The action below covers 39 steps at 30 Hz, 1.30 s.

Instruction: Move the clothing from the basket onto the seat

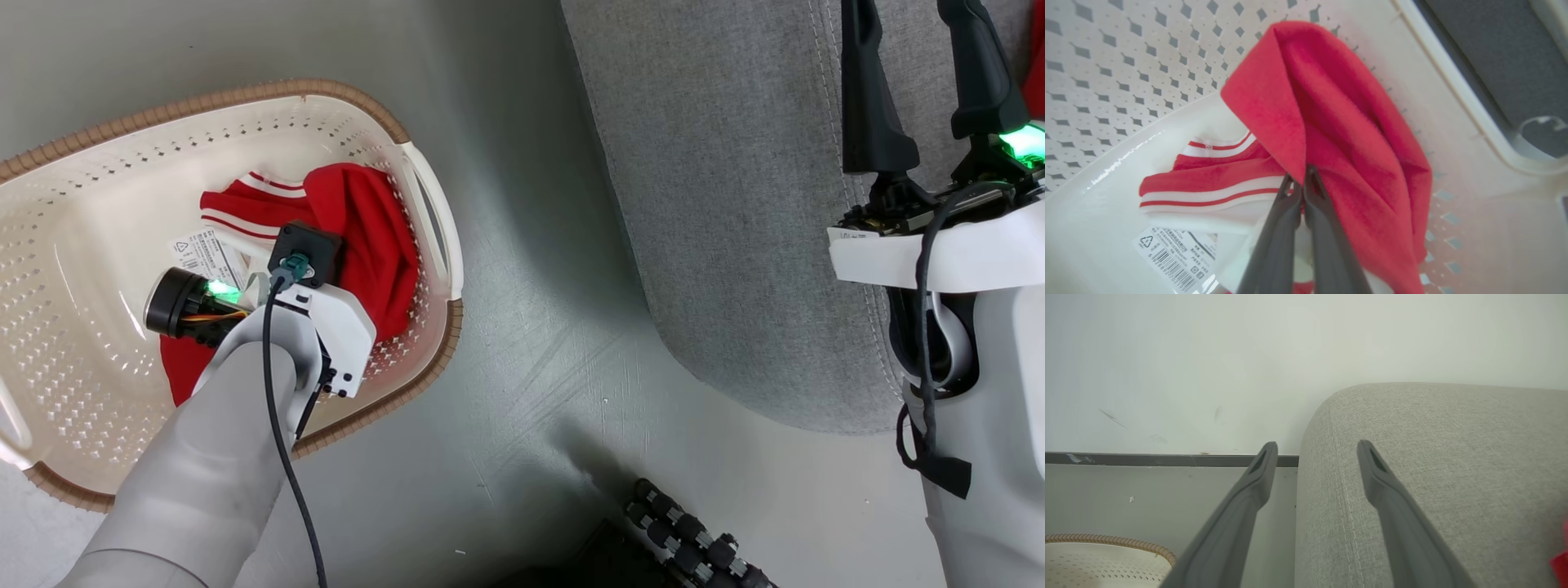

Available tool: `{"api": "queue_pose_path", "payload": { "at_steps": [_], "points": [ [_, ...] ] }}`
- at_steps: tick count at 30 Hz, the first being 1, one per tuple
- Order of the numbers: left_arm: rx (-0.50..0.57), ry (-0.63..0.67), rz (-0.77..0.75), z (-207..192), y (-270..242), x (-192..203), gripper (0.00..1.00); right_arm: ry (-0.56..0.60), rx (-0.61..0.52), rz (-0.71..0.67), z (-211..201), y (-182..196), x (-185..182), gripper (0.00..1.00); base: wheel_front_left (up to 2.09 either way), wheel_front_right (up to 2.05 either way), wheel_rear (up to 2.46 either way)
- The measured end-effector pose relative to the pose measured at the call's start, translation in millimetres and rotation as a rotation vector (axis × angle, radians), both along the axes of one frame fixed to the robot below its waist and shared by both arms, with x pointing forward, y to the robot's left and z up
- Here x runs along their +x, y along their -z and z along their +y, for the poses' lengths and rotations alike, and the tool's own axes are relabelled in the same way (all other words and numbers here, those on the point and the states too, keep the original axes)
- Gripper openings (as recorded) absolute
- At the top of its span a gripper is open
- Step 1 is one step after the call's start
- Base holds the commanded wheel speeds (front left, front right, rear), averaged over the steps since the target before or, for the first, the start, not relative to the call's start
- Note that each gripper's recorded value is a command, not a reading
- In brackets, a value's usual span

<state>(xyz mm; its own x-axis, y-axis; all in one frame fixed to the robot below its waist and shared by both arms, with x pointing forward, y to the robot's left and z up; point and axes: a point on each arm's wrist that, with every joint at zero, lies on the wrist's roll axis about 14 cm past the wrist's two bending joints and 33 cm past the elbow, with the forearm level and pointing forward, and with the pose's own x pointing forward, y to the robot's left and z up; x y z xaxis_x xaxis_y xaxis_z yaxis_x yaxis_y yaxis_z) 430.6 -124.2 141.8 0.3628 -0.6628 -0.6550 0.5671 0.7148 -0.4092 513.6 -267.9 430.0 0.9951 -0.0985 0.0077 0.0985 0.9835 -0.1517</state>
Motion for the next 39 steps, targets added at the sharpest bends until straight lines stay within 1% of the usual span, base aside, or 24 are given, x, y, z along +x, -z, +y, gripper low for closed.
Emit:
{"api": "queue_pose_path", "payload": {
  "at_steps": [3, 7, 12, 18, 24, 31, 35, 39],
  "points": [
    [-0.010, -0.011, -0.011, 0, -1, 3, 0.00, 0.005, -0.001, 0.003, -2, 1, 0, 1.00, 0.00, 0.00, 0.00],
    [-0.030, -0.042, -0.048, 1, -7, 16, 0.00, 0.012, 0.001, 0.010, -4, 4, -1, 1.00, 0.00, 0.00, 0.00],
    [-0.042, -0.068, -0.108, 10, -12, 29, 0.00, 0.010, 0.011, 0.014, -2, 7, 0, 1.00, 0.00, 0.00, 0.00],
    [-0.083, -0.097, -0.176, 12, -29, 44, 0.00, -0.005, 0.024, -0.004, 3, 4, 7, 1.00, 0.00, 0.00, 0.00],
    [-0.113, -0.097, -0.252, 17, -49, 56, 0.00, -0.011, 0.036, -0.007, 6, 4, 10, 1.00, 0.00, 0.00, 0.00],
    [-0.149, -0.120, -0.302, 23, -70, 58, 0.00, -0.015, 0.027, -0.021, 8, -1, 12, 1.00, 0.00, 0.00, 0.00],
    [-0.179, -0.164, -0.354, 29, -92, 69, 0.00, -0.019, 0.024, -0.028, 10, -4, 13, 1.00, 0.00, 0.00, 0.00],
    [-0.208, -0.262, -0.440, 45, -125, 93, 0.00, -0.030, 0.016, -0.028, 15, -5, 15, 1.00, 0.00, 0.00, 0.00]
  ]
}}
